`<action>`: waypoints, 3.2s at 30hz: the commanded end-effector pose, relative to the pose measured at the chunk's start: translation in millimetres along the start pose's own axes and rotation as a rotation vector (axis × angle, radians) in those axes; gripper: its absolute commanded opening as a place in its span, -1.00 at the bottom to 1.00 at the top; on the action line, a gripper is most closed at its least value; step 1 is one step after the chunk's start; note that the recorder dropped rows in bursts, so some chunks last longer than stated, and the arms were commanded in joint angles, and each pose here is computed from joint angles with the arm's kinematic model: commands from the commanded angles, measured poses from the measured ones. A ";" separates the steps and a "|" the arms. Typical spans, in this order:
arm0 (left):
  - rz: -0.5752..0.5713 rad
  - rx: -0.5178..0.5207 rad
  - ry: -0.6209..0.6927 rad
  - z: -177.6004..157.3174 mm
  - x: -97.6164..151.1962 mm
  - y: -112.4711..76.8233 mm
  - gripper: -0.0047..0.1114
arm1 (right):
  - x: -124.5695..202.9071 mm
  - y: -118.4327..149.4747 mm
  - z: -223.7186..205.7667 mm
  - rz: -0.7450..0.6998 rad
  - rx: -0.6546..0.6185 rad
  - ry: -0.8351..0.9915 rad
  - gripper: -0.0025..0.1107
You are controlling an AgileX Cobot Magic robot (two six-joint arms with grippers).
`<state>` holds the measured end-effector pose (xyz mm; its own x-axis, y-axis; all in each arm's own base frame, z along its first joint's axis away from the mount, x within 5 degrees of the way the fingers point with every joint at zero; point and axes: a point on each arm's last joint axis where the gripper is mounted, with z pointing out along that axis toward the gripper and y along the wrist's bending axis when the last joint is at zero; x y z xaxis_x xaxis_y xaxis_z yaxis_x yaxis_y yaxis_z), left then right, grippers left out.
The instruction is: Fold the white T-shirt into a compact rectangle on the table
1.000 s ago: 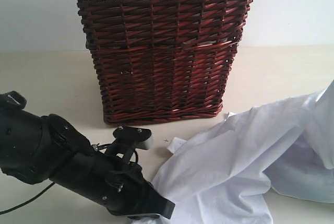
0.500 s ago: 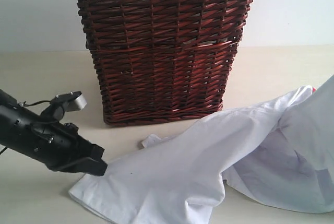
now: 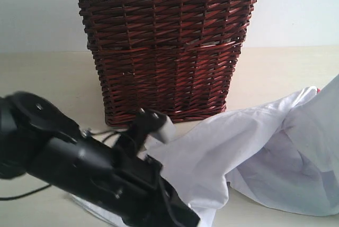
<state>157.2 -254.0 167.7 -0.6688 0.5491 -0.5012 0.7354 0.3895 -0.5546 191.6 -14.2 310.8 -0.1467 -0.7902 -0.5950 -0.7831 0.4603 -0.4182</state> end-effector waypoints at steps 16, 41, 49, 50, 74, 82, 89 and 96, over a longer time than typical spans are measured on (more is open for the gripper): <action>-0.299 -0.302 -0.054 25.9 7.0 52.1 -0.92 | -9.3 3.1 -8.9 -0.003 0.012 -0.046 -0.96; -0.480 -0.369 0.044 4.9 25.3 116.6 -0.92 | -15.0 7.9 -17.9 -0.025 0.046 -0.053 -0.96; -0.539 -0.504 0.030 -45.7 39.1 171.7 -0.92 | -15.3 8.2 -18.3 -0.026 0.046 -0.054 -0.96; -0.540 -0.526 0.023 -51.6 41.0 177.7 -0.92 | -15.3 8.2 -18.3 -0.026 0.046 -0.054 -0.96; -0.237 -0.281 -0.146 -118.5 8.7 72.1 -0.92 | -15.5 9.1 -18.2 -0.026 0.036 -0.056 -0.96; 0.056 -0.213 -0.262 -40.6 -7.7 0.5 -0.92 | -16.3 9.7 -18.3 -0.020 0.030 -0.065 -0.96; 0.195 -0.122 -0.238 -17.3 -20.0 -15.1 -0.61 | -16.7 11.1 -18.3 -0.021 0.015 -0.069 -0.96; 0.191 -0.114 -0.204 12.2 -38.4 -0.7 -0.10 | -16.7 11.3 -18.3 -0.021 0.012 -0.070 -0.96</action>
<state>174.4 -271.5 184.2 -0.5126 0.4653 -0.7216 0.8503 0.3919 -0.3514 175.0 -4.2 323.1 -0.0967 -0.7802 -0.6180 -0.7881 0.4393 -0.4312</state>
